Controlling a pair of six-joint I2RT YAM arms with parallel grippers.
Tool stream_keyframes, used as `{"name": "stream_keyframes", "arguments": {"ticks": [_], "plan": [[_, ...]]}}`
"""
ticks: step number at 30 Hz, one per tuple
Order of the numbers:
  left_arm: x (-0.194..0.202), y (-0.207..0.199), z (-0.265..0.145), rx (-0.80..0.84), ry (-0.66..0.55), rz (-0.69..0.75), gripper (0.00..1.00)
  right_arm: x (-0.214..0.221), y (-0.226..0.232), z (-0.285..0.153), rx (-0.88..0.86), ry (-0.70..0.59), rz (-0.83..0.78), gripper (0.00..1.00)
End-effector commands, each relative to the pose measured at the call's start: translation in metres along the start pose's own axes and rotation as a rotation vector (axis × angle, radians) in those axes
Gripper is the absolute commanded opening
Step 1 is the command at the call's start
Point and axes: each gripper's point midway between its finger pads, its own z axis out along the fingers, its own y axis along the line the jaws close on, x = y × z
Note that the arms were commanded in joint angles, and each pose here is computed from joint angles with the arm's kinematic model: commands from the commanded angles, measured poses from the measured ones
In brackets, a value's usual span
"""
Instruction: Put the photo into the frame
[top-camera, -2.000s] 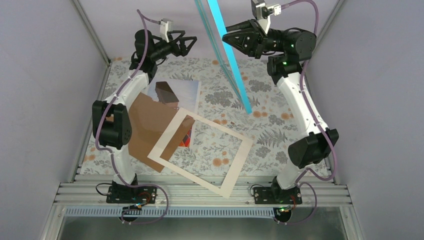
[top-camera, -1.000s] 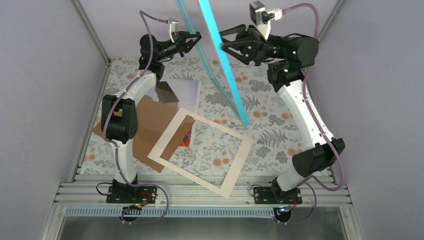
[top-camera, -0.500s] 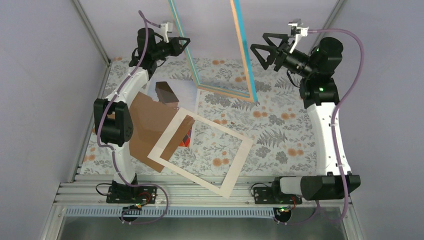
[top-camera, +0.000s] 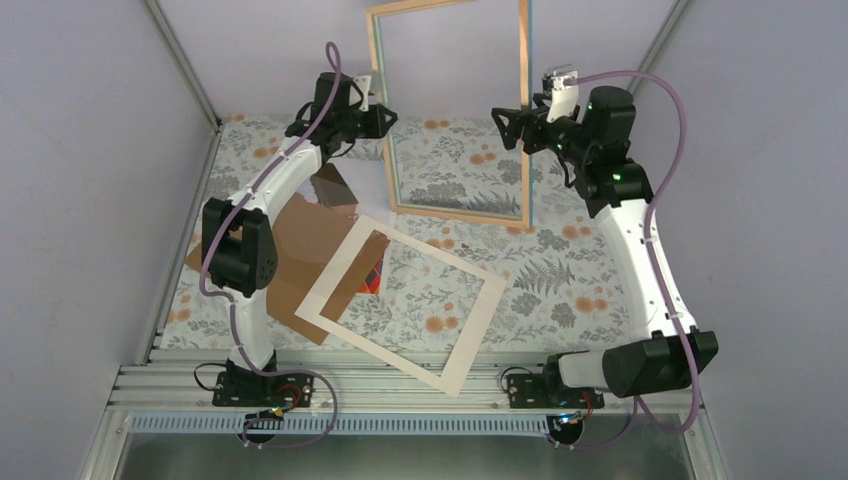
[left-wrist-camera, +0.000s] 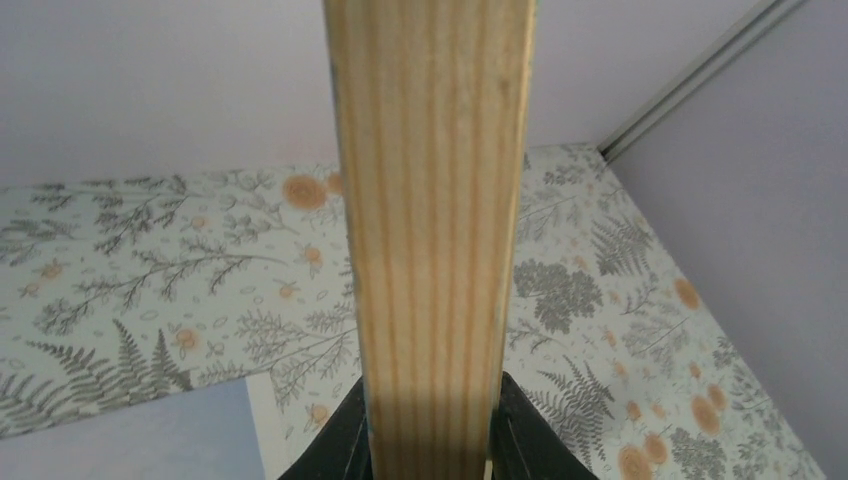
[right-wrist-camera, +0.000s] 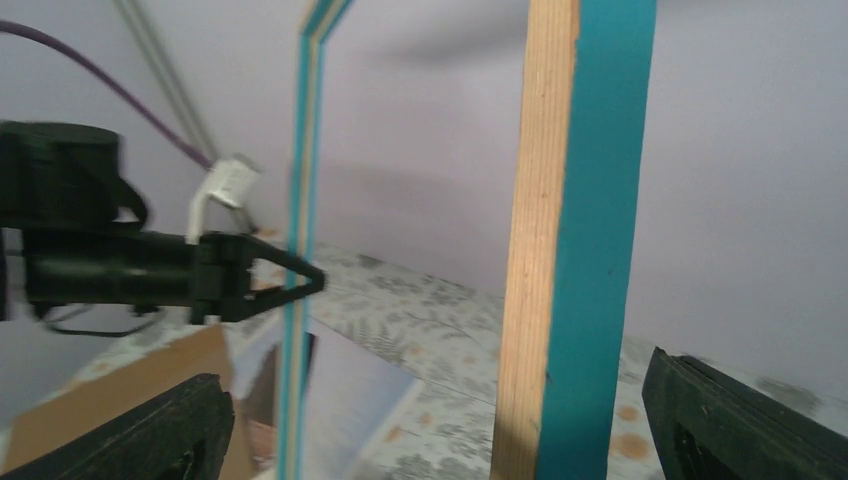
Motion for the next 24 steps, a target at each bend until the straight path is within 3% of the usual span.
{"name": "stream_keyframes", "arguments": {"ticks": [1,8,15,23,24], "plan": [[-0.030,-0.023,-0.017,-0.058,-0.079,0.017,0.02,0.014,-0.041,0.006,0.222,0.038,-0.080,0.97],[-0.015,-0.022,-0.012,-0.188,-0.065,-0.004,0.02,0.048,-0.066,0.021,0.300,0.121,-0.052,0.69],[0.007,-0.024,-0.004,-0.318,-0.035,0.002,0.02,0.100,-0.098,0.023,0.387,0.241,-0.049,0.54],[0.031,-0.026,0.012,-0.320,0.029,0.005,0.03,0.153,-0.135,0.019,0.424,0.353,0.043,0.09],[0.032,-0.026,0.014,-0.314,0.036,0.011,0.08,0.158,-0.137,0.018,0.415,0.363,0.060,0.04]]}}
